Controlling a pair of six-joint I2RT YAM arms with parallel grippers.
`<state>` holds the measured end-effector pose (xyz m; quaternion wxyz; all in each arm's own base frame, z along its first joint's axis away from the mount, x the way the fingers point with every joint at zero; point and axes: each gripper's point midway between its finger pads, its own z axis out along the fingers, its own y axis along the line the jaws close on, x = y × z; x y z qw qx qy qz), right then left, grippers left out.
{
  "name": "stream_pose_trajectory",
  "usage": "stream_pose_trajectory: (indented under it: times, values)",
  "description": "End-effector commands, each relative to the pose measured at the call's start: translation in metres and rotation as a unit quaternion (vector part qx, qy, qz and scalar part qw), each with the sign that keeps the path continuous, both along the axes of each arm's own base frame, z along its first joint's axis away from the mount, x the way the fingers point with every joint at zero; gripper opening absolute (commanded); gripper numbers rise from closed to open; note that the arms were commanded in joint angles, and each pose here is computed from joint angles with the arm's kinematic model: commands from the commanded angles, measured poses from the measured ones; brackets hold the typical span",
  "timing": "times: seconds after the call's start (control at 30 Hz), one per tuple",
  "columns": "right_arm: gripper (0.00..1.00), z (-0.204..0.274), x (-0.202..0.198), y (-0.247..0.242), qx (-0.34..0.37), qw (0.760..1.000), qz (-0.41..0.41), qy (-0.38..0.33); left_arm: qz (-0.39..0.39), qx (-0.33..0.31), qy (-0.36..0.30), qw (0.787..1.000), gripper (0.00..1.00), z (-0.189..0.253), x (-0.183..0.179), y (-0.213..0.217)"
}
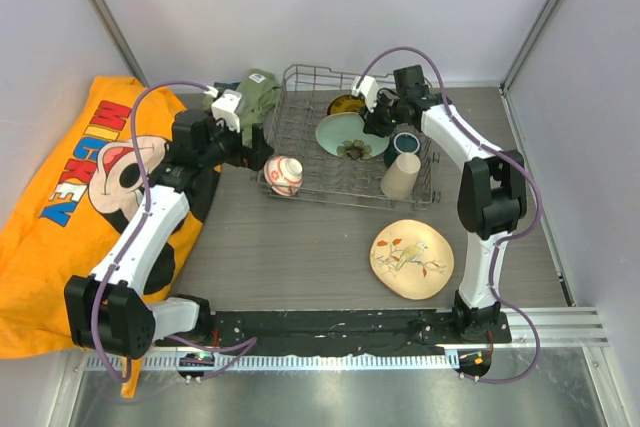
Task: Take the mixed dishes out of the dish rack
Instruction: Pick up the plate from the dish rack.
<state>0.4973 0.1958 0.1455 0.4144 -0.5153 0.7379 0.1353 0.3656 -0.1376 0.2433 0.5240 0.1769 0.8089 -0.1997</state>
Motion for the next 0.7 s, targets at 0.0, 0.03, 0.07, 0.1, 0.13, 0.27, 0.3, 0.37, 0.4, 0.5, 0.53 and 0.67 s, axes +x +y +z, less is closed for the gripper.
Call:
stream_pose_trajectory:
  times: [0.0,0.03,0.07,0.1,0.13,0.27,0.3,0.37,0.4,0.5,0.53,0.67]
  values:
    - [0.14,0.075,0.006,-0.007,0.014,0.996,-0.009,-0.083,-0.006,-0.016,-0.020,1.000,1.00,0.011,0.006,-0.003]
    - [0.14,0.077,0.006,-0.008,0.015,0.996,-0.009,-0.083,-0.006,-0.016,-0.019,1.000,1.00,0.011,0.006,-0.003]
    - [0.14,0.081,0.007,-0.010,0.016,0.996,-0.010,-0.087,-0.007,-0.016,-0.020,1.000,1.00,0.011,0.007,-0.004]
    - [0.14,0.084,0.006,-0.011,0.015,0.996,-0.009,-0.088,-0.006,-0.016,-0.017,1.000,1.00,0.009,0.007,-0.004]
    - [0.14,0.086,0.007,-0.013,0.016,0.996,-0.010,-0.089,-0.008,-0.017,-0.016,1.000,1.00,0.009,0.007,-0.004]
    - [0.14,0.096,0.008,-0.019,0.018,0.995,-0.012,-0.099,-0.009,-0.019,-0.013,1.000,1.00,0.006,0.007,-0.005]
    - [0.14,0.098,0.008,-0.020,0.019,0.995,-0.012,-0.100,-0.010,-0.019,-0.014,1.000,1.00,0.006,0.007,-0.006]
    - [0.14,0.103,0.009,-0.023,0.020,0.994,-0.014,-0.105,-0.010,-0.020,-0.013,1.000,1.00,0.006,0.008,-0.006]
    - [0.14,0.106,0.008,-0.023,0.022,0.994,-0.014,-0.106,-0.010,-0.020,-0.011,1.000,1.00,0.004,0.008,-0.006]
    - [0.13,0.110,0.008,-0.023,0.027,0.994,-0.012,-0.107,-0.012,-0.022,-0.008,1.000,1.00,0.002,0.008,-0.007]
    - [0.13,0.114,0.008,-0.022,0.029,0.993,-0.010,-0.110,-0.012,-0.022,-0.007,1.000,1.00,0.002,0.008,-0.007]
    - [0.13,0.124,0.005,-0.018,0.044,0.993,-0.007,-0.110,-0.012,-0.023,-0.004,1.000,1.00,-0.001,0.009,-0.008]
